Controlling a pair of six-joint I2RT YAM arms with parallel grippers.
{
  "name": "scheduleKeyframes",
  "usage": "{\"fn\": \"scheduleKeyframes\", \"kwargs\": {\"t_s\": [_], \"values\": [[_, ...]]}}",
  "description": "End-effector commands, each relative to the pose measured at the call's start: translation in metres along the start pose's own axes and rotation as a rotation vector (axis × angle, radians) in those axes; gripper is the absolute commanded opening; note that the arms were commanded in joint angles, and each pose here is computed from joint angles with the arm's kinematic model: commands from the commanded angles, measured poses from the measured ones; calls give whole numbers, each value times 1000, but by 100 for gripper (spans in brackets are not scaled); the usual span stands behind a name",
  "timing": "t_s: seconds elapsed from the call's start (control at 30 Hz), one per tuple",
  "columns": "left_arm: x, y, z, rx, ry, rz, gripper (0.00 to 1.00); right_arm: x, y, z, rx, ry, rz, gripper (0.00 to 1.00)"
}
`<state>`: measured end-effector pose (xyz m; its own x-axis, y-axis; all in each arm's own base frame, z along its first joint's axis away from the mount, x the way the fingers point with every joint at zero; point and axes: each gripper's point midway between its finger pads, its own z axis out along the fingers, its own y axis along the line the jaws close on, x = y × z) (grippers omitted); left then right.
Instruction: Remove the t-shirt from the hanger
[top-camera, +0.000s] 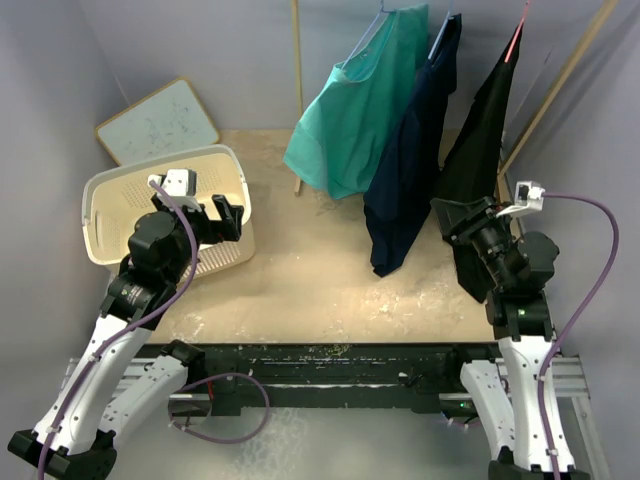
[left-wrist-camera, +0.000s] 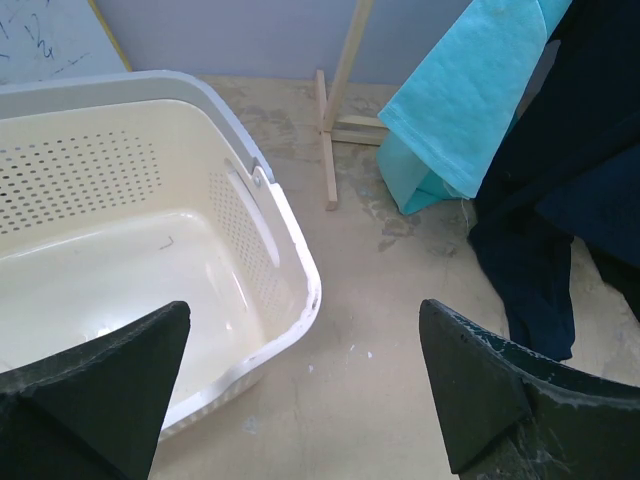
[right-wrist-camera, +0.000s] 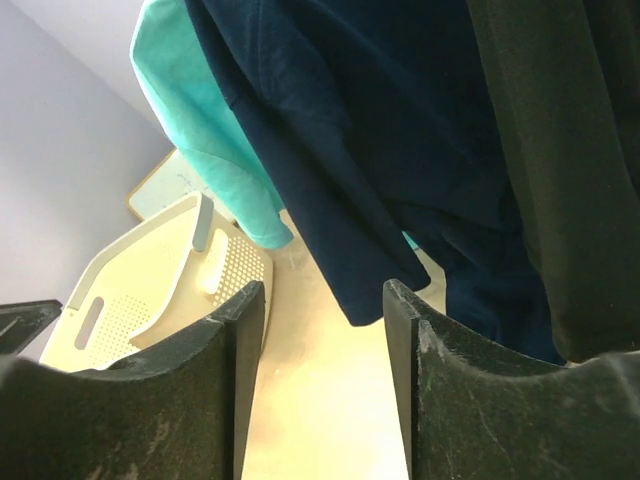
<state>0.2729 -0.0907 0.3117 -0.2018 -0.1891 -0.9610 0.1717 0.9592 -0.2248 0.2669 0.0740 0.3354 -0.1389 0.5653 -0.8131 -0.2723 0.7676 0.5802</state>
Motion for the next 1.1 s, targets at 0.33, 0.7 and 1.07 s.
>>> {"fn": "scheduleKeyframes", "kwargs": {"t_s": [0.33,0.7,1.07], "values": [[-26,-6,-4,19,-71,-11,99,-11,17,5,-79,-11,-36,58],[-25,-8,-3,25,-64,-12,99,-116,54,38,-7,-56,-243,49],[-27,-7,-6,24,-73,-20,99,-251,10,109,455,-233,-304,47]]}}
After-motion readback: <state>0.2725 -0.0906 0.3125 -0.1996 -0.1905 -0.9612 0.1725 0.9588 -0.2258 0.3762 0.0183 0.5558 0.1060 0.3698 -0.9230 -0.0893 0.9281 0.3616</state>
